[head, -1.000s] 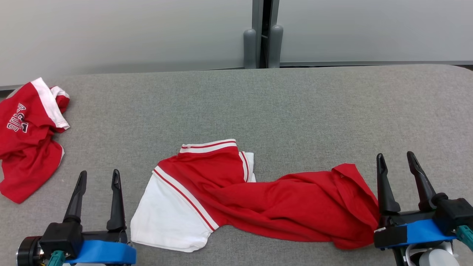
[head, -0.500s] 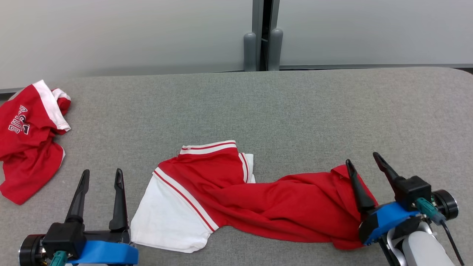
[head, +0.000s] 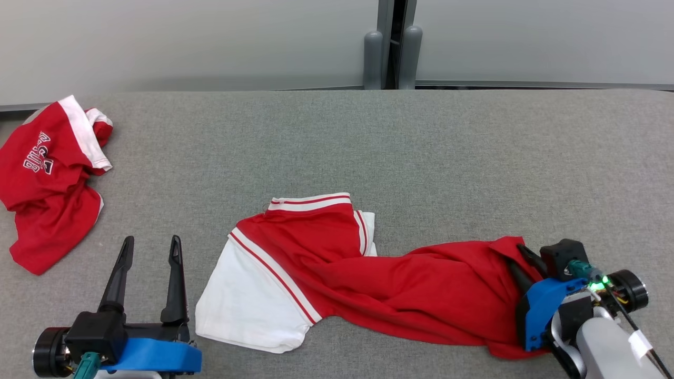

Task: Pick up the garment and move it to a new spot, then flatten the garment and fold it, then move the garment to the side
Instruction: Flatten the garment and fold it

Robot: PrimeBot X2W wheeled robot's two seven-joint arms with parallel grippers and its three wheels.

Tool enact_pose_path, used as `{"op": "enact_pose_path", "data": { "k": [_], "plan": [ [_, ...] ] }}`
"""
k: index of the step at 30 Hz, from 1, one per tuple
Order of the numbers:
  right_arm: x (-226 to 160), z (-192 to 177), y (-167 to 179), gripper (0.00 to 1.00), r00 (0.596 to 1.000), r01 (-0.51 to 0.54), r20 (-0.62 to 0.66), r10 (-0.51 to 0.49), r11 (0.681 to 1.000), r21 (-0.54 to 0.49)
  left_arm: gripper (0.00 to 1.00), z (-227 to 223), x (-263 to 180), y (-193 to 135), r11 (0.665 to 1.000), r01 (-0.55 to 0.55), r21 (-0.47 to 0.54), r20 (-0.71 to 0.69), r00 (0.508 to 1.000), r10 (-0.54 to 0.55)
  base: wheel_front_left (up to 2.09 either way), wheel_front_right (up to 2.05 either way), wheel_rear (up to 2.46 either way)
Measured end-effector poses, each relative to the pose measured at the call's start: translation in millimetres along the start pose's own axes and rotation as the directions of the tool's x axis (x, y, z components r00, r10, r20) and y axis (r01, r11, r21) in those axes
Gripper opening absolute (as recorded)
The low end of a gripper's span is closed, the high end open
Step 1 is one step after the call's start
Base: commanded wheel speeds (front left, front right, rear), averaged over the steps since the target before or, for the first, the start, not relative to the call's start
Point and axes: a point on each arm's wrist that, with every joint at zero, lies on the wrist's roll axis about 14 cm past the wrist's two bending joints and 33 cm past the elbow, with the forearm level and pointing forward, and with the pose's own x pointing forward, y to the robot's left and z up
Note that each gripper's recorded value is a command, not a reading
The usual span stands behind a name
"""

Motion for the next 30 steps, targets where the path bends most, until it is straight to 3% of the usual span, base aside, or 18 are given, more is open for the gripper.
{"op": "enact_pose_path", "data": {
  "k": [4,5,9,13,20,30],
  "plan": [
    [4.7,19.2,-15.5,0.0,0.997,0.032,0.068,-0.031,0.999,-0.01,1.0,-1.4,1.1,1.2,1.0,-0.004,-0.001,-0.003,1.0,0.004,0.0,0.0,0.0],
    [6.0,38.2,-23.6,0.0,0.988,0.054,0.144,-0.052,0.998,-0.011,1.0,-1.8,1.5,1.3,1.0,-0.006,-0.002,-0.004,1.0,0.006,0.0,0.0,0.0],
    [3.6,65.6,-40.9,0.0,0.963,0.105,0.251,-0.097,0.994,-0.019,1.0,-1.5,2.3,1.4,1.0,-0.009,-0.008,-0.003,1.0,0.009,0.0,0.0,0.0],
    [-2.2,124.2,-63.4,0.0,0.886,0.159,0.434,-0.161,0.986,0.04,1.0,-0.8,4.2,-1.4,1.0,-0.004,-0.011,0.0,1.0,0.004,0.0,0.0,0.0],
    [6.5,169.4,-69.4,0.0,0.834,0.164,0.532,-0.145,0.986,0.012,1.0,-2.6,10.2,-4.0,1.0,0.003,-0.019,-0.002,1.0,-0.003,0.0,0.0,0.0],
    [48.1,212.6,-72.2,0.0,0.815,0.152,0.571,-0.104,0.988,-0.037,1.0,-12.5,19.7,0.0,1.0,-0.015,-0.024,-0.024,1.0,0.014,0.0,0.0,0.0]
  ]
}}
